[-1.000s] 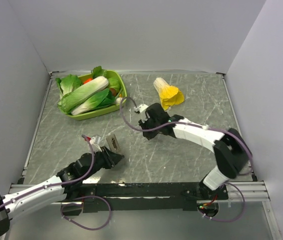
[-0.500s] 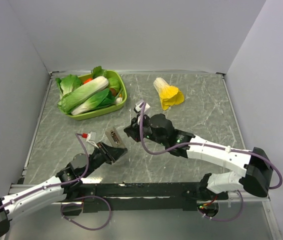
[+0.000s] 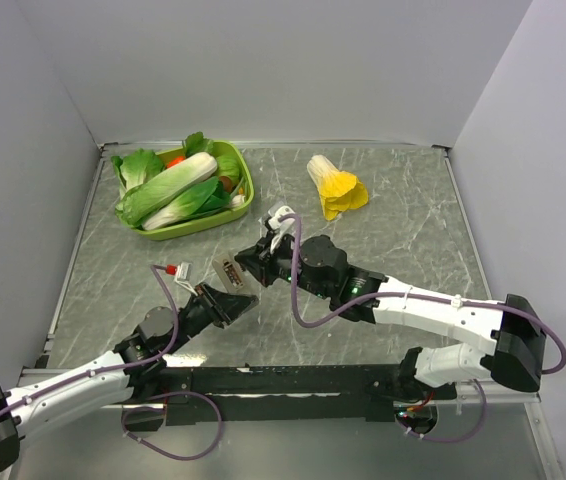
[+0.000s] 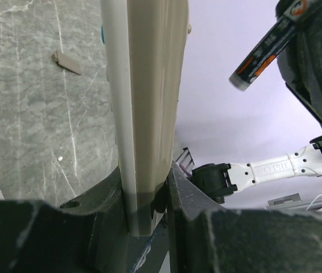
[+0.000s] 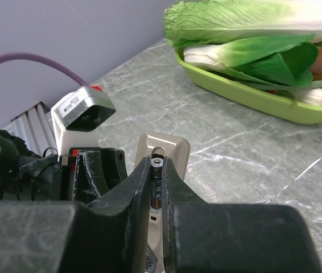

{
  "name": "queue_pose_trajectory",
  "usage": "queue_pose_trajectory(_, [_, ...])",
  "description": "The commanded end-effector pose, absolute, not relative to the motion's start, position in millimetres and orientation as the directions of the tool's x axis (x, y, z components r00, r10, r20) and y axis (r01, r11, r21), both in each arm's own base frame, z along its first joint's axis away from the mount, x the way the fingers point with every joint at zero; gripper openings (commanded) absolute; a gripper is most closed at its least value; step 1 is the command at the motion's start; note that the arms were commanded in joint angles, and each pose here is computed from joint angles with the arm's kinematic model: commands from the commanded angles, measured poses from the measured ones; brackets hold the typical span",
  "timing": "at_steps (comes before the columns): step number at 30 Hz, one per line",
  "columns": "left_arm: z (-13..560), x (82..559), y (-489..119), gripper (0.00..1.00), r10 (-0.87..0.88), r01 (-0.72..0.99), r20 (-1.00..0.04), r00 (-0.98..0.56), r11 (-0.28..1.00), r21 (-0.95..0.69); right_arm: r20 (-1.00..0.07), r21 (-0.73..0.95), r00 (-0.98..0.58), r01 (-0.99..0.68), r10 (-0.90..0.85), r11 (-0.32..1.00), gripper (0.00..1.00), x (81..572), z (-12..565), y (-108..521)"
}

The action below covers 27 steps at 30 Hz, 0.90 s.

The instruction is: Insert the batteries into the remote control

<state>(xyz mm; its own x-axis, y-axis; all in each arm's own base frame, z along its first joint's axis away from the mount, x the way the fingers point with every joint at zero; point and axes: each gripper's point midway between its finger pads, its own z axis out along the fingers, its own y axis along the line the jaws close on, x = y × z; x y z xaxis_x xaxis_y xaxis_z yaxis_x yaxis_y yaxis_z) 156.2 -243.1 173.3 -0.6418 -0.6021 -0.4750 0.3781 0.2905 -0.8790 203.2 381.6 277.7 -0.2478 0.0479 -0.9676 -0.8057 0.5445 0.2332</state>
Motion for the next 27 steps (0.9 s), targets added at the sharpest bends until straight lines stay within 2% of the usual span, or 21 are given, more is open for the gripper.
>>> queue_pose_trajectory(1, [151,148,-240,0.01,-0.591,0.372,-0.46,-0.662,0.274,-0.887,-0.975,0.221,-0.202,-0.821,0.095,0.526,0.0,201,291,389])
queue_pose_trajectory(14, [170,145,-241,0.01,-0.616,0.374,-0.408,-0.674,0.192,-0.907,-0.982,0.184,-0.177,-0.823,0.065,0.537,0.0,202,277,400])
queue_pose_trajectory(27, [177,143,-242,0.01,-0.619,0.379,-0.394,-0.679,0.165,-0.911,-0.982,0.17,-0.185,-0.829,0.026,0.532,0.0,202,263,408])
